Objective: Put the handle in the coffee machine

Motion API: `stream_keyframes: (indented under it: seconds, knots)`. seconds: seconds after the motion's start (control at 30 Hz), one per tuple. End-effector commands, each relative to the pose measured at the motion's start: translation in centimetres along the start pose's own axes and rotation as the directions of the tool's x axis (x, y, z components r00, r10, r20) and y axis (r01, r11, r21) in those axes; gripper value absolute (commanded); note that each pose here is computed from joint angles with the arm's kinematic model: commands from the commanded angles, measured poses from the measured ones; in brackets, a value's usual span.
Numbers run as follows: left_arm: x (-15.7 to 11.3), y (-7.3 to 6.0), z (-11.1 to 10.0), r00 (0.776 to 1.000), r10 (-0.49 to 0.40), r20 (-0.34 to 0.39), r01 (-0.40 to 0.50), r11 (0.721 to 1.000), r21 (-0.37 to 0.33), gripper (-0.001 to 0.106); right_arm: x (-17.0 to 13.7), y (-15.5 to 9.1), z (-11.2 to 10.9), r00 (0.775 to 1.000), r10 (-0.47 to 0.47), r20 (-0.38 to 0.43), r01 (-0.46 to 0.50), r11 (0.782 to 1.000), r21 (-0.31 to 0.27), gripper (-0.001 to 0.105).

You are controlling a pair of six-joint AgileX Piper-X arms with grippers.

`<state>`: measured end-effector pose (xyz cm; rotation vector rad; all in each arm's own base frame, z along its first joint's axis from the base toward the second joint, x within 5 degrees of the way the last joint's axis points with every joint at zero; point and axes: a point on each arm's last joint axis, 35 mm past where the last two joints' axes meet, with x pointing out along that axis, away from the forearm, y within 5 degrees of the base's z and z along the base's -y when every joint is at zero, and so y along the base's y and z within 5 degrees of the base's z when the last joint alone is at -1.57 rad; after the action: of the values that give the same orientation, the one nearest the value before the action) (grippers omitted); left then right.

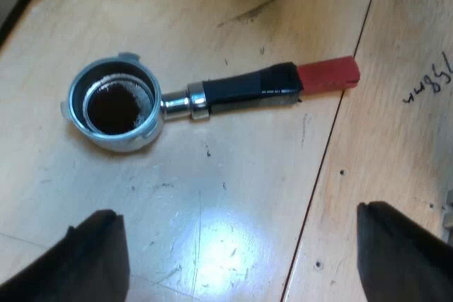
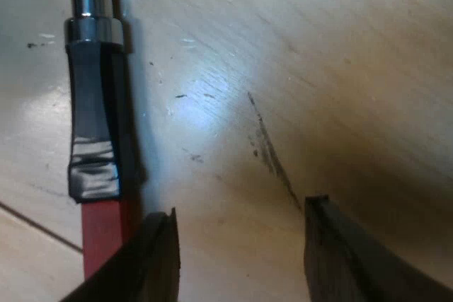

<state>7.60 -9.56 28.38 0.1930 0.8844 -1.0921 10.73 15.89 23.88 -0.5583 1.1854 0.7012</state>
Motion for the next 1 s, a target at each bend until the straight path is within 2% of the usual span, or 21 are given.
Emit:
stream_keyframes:
  seconds: [0.03,0.07,0.13,0.27,0.33,0.5,0.6,0.8,1.0]
  knots:
    - [0.5,0.1,0.1,1.0,-0.009,-0.024,0.01,1.0,0.003,0.068,1.0,0.1,0.1,0.999,-0.005,-0.052,0.005,1.0,0.005,0.038]
    - [0.7,0.2,0.2,1.0,-0.01,-0.03,0.01,1.0,0.001,0.068,1.4,0.2,0.1,0.998,-0.007,-0.068,0.007,1.0,0.004,0.035]
    - [1.1,0.3,0.3,0.999,-0.01,-0.048,0.01,1.0,-0.006,0.068,2.6,0.3,0.5,0.994,-0.013,-0.111,0.014,1.0,0.013,0.019]
    - [1.4,0.4,0.4,0.998,-0.01,-0.06,0.009,1.0,-0.011,0.068,3.9,0.5,0.7,0.987,0.008,-0.161,-0.005,1.0,0.017,0.0]
    - [1.4,0.4,0.4,0.998,-0.01,-0.058,0.009,1.0,-0.01,0.068,4.3,0.7,0.7,0.983,0.032,-0.18,-0.029,0.999,0.018,0.0]
    - [1.4,0.4,0.4,0.998,-0.01,-0.058,0.009,1.0,-0.01,0.068,5.0,1.2,0.8,0.98,0.028,-0.198,-0.028,1.0,0.001,0.0]
    - [1.4,0.4,0.4,0.998,-0.01,-0.058,0.009,1.0,-0.01,0.068,6.0,1.7,0.8,0.975,0.051,-0.217,-0.041,0.998,0.048,0.0]
    - [1.4,0.4,0.4,0.998,-0.01,-0.06,0.009,1.0,-0.025,0.068,7.6,1.8,0.7,0.958,0.051,-0.282,-0.039,0.998,0.048,0.0]
    - [1.3,0.4,-0.2,0.994,-0.007,-0.105,0.001,0.998,-0.059,0.068,8.3,1.9,0.8,0.955,0.049,-0.292,-0.036,0.998,0.048,0.0]
